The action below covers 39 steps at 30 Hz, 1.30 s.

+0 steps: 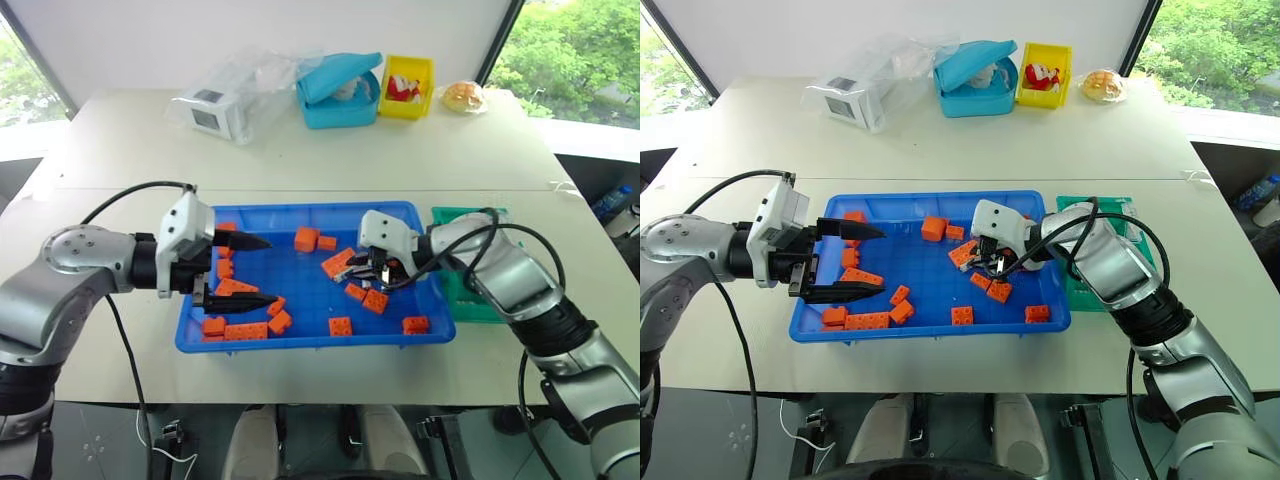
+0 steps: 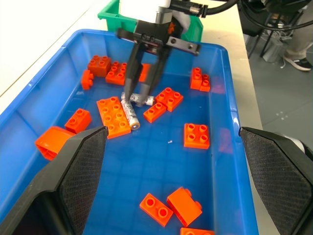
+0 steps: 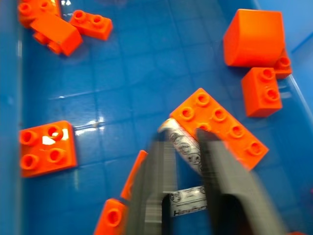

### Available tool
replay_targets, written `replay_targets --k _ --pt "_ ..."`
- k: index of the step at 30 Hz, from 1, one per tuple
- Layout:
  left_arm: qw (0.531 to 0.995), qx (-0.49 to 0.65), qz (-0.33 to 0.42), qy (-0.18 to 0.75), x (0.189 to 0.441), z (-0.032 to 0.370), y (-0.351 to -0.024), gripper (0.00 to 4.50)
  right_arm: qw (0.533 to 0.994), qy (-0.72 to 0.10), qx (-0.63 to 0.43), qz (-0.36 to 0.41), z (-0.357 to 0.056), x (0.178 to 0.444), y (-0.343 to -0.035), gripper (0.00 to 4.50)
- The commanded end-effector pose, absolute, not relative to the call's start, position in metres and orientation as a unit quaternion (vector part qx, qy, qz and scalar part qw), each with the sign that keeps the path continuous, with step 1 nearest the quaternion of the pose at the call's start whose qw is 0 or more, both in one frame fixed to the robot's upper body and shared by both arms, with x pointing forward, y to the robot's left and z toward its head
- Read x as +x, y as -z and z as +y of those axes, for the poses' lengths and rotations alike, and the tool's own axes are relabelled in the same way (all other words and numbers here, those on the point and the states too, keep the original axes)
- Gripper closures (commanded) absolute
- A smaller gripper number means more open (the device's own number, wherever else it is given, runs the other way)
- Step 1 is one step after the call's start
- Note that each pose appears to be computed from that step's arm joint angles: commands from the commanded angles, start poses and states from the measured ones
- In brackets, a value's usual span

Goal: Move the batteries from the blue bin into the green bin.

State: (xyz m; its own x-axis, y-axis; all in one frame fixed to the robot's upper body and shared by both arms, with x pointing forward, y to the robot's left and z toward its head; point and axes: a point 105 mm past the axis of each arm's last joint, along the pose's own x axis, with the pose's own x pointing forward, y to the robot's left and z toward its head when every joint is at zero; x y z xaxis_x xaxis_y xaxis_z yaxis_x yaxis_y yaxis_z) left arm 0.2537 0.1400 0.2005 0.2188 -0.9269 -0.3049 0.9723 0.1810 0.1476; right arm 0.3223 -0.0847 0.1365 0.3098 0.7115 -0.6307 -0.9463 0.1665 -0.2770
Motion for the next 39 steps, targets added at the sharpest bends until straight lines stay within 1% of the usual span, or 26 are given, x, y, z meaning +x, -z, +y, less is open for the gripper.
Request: replay_targets --k 1,9,16,17,20,22,39 --pt "0.769 0.173 0.051 0.614 0.252 0.142 -0.213 0.0 0.722 -0.57 -0.354 0.167 -0.083 0.326 -0.141 3.92" --pt "0.772 0.174 0.045 0.609 0.253 0.141 -0.213 0.0 0.697 -0.578 -0.388 0.171 -0.091 0.338 -0.136 3.92" --pt "0.777 0.174 0.042 0.603 0.253 0.142 -0.213 0.0 0.689 -0.585 -0.395 0.165 -0.093 0.343 -0.144 3.92" --pt "0.778 0.174 0.042 0.602 0.253 0.143 -0.213 0.0 0.685 -0.59 -0.397 0.163 -0.093 0.342 -0.146 3.69" --pt "0.78 0.174 0.042 0.6 0.252 0.144 -0.212 0.0 0.678 -0.593 -0.406 0.152 -0.091 0.341 -0.15 2.79" --pt "0.781 0.174 0.042 0.598 0.252 0.145 -0.212 0.0 0.676 -0.595 -0.409 0.151 -0.09 0.342 -0.151 1.77" --pt "0.785 0.178 0.036 0.592 0.256 0.145 -0.216 0.0 0.661 -0.606 -0.408 0.172 -0.087 0.343 -0.121 1.77"
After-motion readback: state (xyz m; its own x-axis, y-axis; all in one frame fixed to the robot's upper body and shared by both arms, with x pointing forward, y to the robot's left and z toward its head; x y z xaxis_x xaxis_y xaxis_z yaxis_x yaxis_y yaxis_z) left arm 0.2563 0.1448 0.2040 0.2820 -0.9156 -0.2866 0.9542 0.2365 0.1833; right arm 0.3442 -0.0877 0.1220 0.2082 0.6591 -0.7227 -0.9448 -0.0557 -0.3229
